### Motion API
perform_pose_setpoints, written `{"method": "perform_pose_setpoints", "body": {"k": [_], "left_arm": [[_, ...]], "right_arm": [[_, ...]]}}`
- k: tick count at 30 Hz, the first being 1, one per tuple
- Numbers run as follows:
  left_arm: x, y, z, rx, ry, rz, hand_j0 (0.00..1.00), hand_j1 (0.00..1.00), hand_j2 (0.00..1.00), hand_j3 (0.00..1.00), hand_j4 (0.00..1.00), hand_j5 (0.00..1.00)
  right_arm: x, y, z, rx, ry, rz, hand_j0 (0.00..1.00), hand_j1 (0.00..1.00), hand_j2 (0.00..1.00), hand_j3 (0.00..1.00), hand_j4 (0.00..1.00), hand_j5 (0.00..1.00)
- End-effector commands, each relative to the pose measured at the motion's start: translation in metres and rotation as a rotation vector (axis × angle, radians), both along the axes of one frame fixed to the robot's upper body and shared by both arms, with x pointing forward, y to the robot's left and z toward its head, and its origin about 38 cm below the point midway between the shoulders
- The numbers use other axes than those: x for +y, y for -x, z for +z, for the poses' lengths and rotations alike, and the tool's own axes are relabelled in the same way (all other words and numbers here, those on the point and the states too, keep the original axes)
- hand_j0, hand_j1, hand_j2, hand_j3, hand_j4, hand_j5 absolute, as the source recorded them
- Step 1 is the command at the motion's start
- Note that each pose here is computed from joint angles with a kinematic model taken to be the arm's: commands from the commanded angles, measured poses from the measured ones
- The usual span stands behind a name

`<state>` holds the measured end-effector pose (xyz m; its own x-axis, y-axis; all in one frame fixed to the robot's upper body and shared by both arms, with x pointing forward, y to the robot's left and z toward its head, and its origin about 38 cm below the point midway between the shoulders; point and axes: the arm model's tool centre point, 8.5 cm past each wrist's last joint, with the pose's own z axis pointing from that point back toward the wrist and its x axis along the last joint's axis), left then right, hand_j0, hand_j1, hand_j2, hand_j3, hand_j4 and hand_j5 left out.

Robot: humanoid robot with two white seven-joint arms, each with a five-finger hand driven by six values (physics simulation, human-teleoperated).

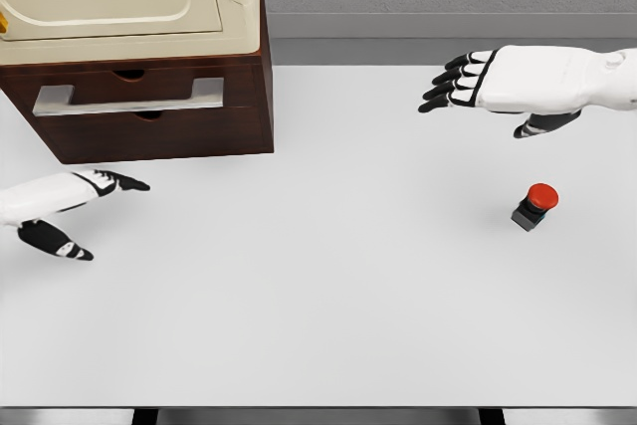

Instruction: Open the cabinet drawer with left arm, and place a switch into the drawer with right arm

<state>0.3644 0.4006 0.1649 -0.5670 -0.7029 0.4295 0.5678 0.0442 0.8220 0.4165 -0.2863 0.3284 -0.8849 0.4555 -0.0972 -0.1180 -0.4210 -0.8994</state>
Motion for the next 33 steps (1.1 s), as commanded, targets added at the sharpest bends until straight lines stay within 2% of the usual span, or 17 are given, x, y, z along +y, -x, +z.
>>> {"method": "perform_pose_setpoints", "body": {"k": [1, 4, 6, 8, 9, 10, 12, 13, 15, 16, 18, 21, 23, 26, 27, 31, 33], "left_arm": [[-0.008, 0.002, 0.005, -0.001, 0.014, -0.024, 1.0, 1.0, 1.0, 1.0, 1.0, 1.0], [-0.022, 0.003, 0.016, -0.023, 0.04, -0.066, 1.0, 1.0, 1.0, 1.0, 1.0, 1.0], [-0.044, 0.008, 0.026, -0.039, 0.059, -0.136, 1.0, 1.0, 1.0, 1.0, 1.0, 1.0], [-0.064, 0.018, 0.03, 0.061, 0.098, -0.23, 1.0, 1.0, 1.0, 1.0, 1.0, 1.0], [-0.076, 0.027, 0.034, 0.118, 0.107, -0.306, 1.0, 1.0, 1.0, 1.0, 1.0, 1.0], [-0.086, 0.03, 0.044, 0.121, 0.133, -0.348, 1.0, 1.0, 1.0, 1.0, 1.0, 1.0], [-0.094, 0.031, 0.055, 0.11, 0.173, -0.368, 1.0, 1.0, 1.0, 1.0, 1.0, 1.0], [-0.094, 0.03, 0.06, 0.106, 0.192, -0.369, 1.0, 1.0, 1.0, 1.0, 1.0, 1.0], [-0.083, 0.026, 0.08, 0.101, 0.237, -0.338, 1.0, 1.0, 1.0, 1.0, 1.0, 1.0], [-0.076, 0.021, 0.099, 0.081, 0.263, -0.319, 1.0, 1.0, 1.0, 1.0, 1.0, 1.0], [-0.069, 0.016, 0.123, 0.03, 0.243, -0.311, 1.0, 1.0, 1.0, 1.0, 1.0, 1.0], [-0.069, 0.01, 0.149, -0.031, 0.243, -0.319, 1.0, 1.0, 1.0, 1.0, 1.0, 1.0], [-0.069, 0.008, 0.158, -0.057, 0.237, -0.323, 1.0, 1.0, 1.0, 1.0, 1.0, 1.0], [-0.068, -0.005, 0.17, -0.031, 0.203, -0.213, 1.0, 1.0, 1.0, 1.0, 1.0, 1.0], [-0.066, -0.01, 0.171, -0.008, 0.191, -0.159, 1.0, 1.0, 1.0, 1.0, 1.0, 1.0], [-0.06, -0.022, 0.166, 0.042, 0.138, -0.03, 1.0, 1.0, 1.0, 1.0, 1.0, 1.0], [-0.06, -0.029, 0.161, 0.046, 0.125, -0.003, 1.0, 1.0, 1.0, 1.0, 1.0, 1.0]], "right_arm": [[0.0, 0.0, 0.0, 0.002, -0.005, -0.003, 1.0, 1.0, 1.0, 1.0, 1.0, 1.0], [-0.001, 0.0, 0.002, -0.001, -0.006, -0.004, 1.0, 1.0, 1.0, 1.0, 1.0, 1.0], [-0.003, -0.001, 0.005, -0.007, -0.005, -0.01, 1.0, 1.0, 1.0, 1.0, 1.0, 1.0], [-0.014, -0.004, 0.008, -0.008, -0.003, -0.043, 1.0, 1.0, 1.0, 1.0, 1.0, 1.0], [-0.03, -0.002, 0.012, -0.011, 0.015, -0.079, 1.0, 1.0, 1.0, 1.0, 1.0, 1.0], [-0.04, 0.0, 0.018, -0.022, 0.028, -0.101, 1.0, 1.0, 1.0, 1.0, 1.0, 1.0], [-0.05, -0.006, 0.04, -0.071, 0.024, -0.137, 1.0, 1.0, 1.0, 1.0, 1.0, 1.0], [-0.071, -0.011, 0.039, -0.059, 0.026, -0.201, 1.0, 1.0, 1.0, 1.0, 1.0, 1.0], [-0.088, -0.008, 0.037, -0.047, 0.053, -0.243, 1.0, 1.0, 1.0, 1.0, 1.0, 1.0], [-0.088, -0.007, 0.033, -0.039, 0.063, -0.242, 1.0, 1.0, 1.0, 1.0, 1.0, 1.0], [-0.088, 0.001, 0.022, -0.008, 0.1, -0.23, 1.0, 1.0, 1.0, 1.0, 1.0, 1.0], [-0.081, 0.009, 0.004, 0.034, 0.132, -0.197, 1.0, 1.0, 1.0, 1.0, 1.0, 1.0], [-0.07, 0.02, -0.008, 0.063, 0.153, -0.152, 1.0, 1.0, 1.0, 1.0, 1.0, 1.0], [-0.073, 0.025, -0.009, 0.069, 0.166, -0.153, 1.0, 1.0, 1.0, 1.0, 1.0, 1.0], [-0.074, 0.027, -0.014, 0.081, 0.171, -0.153, 1.0, 1.0, 1.0, 1.0, 1.0, 1.0], [-0.075, 0.033, -0.023, 0.104, 0.185, -0.146, 1.0, 1.0, 1.0, 1.0, 1.0, 1.0], [-0.073, 0.035, -0.029, 0.118, 0.187, -0.138, 1.0, 1.0, 1.0, 1.0, 1.0, 1.0]]}}
